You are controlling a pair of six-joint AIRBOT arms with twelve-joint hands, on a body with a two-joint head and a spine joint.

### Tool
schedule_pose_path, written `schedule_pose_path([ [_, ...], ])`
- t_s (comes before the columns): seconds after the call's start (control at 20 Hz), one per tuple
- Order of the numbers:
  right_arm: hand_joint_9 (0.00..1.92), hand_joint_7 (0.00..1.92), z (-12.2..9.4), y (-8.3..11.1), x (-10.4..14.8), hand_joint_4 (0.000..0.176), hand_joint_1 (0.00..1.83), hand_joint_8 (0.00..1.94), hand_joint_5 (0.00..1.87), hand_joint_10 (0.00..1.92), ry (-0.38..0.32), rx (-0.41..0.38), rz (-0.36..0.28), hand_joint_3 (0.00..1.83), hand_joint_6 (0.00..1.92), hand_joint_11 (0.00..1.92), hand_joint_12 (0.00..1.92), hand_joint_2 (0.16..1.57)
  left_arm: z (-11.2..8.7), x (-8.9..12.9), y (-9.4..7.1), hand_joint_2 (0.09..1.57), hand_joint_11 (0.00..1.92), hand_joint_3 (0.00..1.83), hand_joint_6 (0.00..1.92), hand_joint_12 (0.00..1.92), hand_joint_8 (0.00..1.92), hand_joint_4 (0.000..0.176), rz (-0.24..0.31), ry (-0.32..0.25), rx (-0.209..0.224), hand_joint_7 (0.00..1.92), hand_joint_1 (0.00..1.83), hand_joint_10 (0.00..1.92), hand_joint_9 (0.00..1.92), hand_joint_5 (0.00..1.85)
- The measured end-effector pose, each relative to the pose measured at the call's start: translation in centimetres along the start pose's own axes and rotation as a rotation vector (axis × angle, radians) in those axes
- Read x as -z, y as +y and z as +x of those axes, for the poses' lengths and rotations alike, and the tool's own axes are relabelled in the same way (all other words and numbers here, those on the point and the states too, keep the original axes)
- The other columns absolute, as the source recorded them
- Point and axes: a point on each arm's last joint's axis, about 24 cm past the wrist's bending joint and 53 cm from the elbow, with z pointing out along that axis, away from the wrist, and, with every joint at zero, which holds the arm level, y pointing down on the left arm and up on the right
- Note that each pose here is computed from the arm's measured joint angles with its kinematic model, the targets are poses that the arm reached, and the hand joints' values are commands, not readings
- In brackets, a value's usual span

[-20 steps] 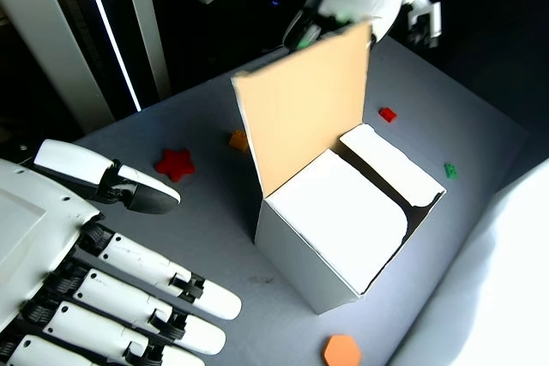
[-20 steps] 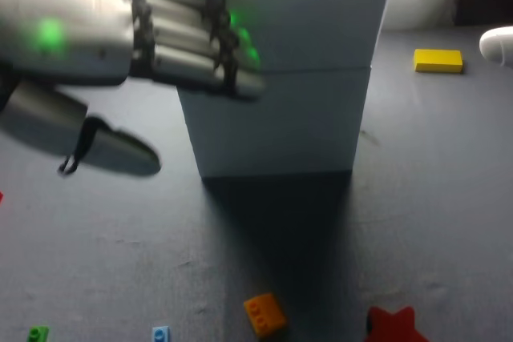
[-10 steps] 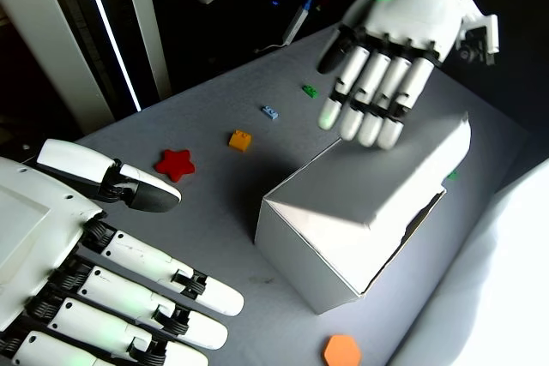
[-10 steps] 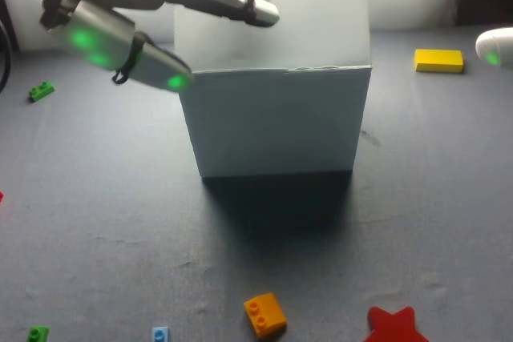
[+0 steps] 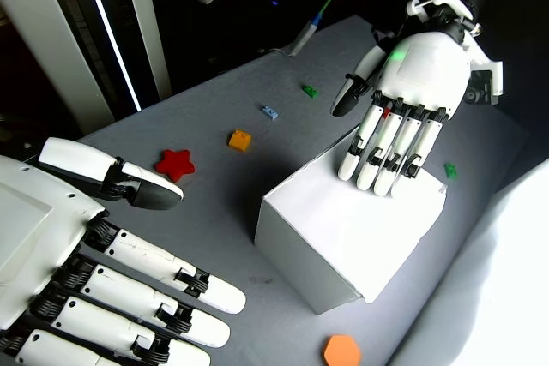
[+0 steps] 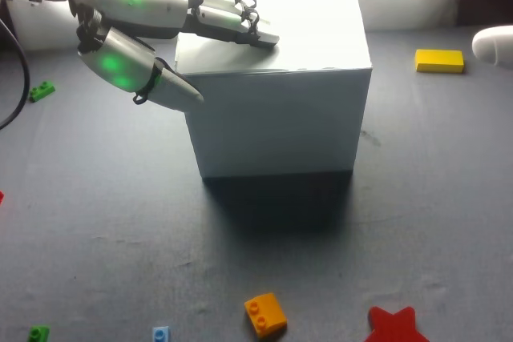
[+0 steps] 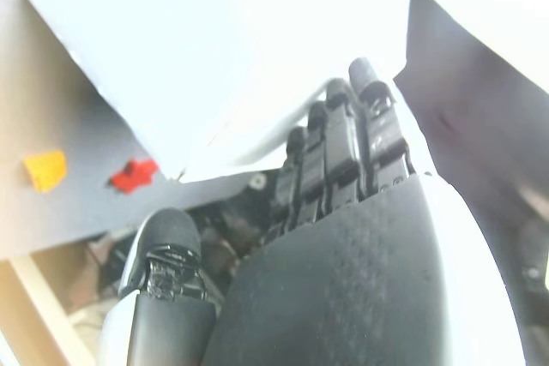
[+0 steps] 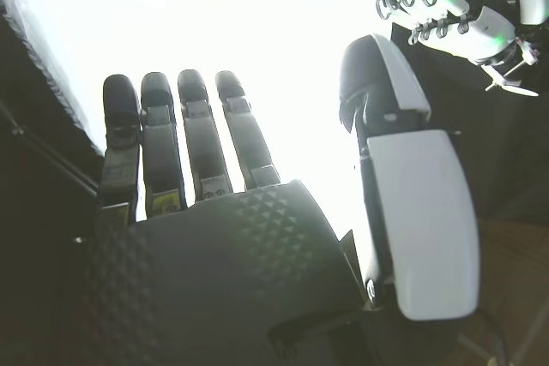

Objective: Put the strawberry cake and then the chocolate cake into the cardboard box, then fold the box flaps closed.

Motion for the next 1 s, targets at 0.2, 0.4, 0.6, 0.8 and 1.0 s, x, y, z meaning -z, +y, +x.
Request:
schedule_pose_path([
  [0.2, 0.18, 0.16, 0.3, -0.1, 0.0, 0.0, 0.17, 0.0, 0.11, 0.0, 0.014, 0.0, 0.005, 0.0, 0.0, 0.0, 0.65, 1.25, -0.2, 0.2, 0.0, 1.32, 0.0, 0.0, 0.01, 0.55, 0.0, 0.028, -0.005, -0.001, 0.008, 0.15, 0.0, 0.01, 0.13, 0.1],
  [0.4, 0.18, 0.13, 0.5, -0.2, 0.0, 0.0, 0.17, 0.0, 0.09, 0.0, 0.019, 0.002, 0.008, 0.0, 0.0, 0.0, 0.66, 1.24, -0.9, 1.2, -0.9, 1.32, 0.0, 0.0, 0.01, 0.61, 0.0, 0.034, -0.005, 0.004, -0.03, 0.15, 0.0, 0.0, 0.14, 0.11],
  [0.6, 0.2, 0.15, 0.6, -0.1, 0.0, 0.0, 0.16, 0.0, 0.09, 0.01, 0.022, 0.006, 0.007, 0.0, 0.0, 0.0, 0.63, 1.24, -1.9, 3.3, -2.5, 1.31, 0.0, 0.0, 0.0, 0.59, 0.0, 0.031, 0.014, -0.011, -0.04, 0.14, 0.0, 0.0, 0.14, 0.11],
  [0.8, 0.19, 0.15, 0.6, -0.2, 0.0, 0.0, 0.16, 0.0, 0.1, 0.01, 0.025, 0.01, 0.009, 0.0, 0.0, 0.0, 0.6, 1.23, -3.0, 6.6, -3.6, 1.31, 0.0, 0.0, 0.01, 0.61, 0.0, 0.032, 0.008, -0.037, -0.055, 0.15, 0.0, 0.0, 0.14, 0.12],
  [1.0, 0.24, 0.22, 0.8, -0.3, 0.1, 0.0, 0.11, 0.01, 0.2, 0.02, 0.032, 0.016, 0.012, 0.0, 0.03, 0.0, 0.74, 1.21, -0.9, 9.5, -4.4, 1.32, 0.0, 0.0, 0.01, 0.72, 0.01, 0.035, -0.012, 0.002, -0.043, 0.19, 0.0, 0.01, 0.18, 0.13],
])
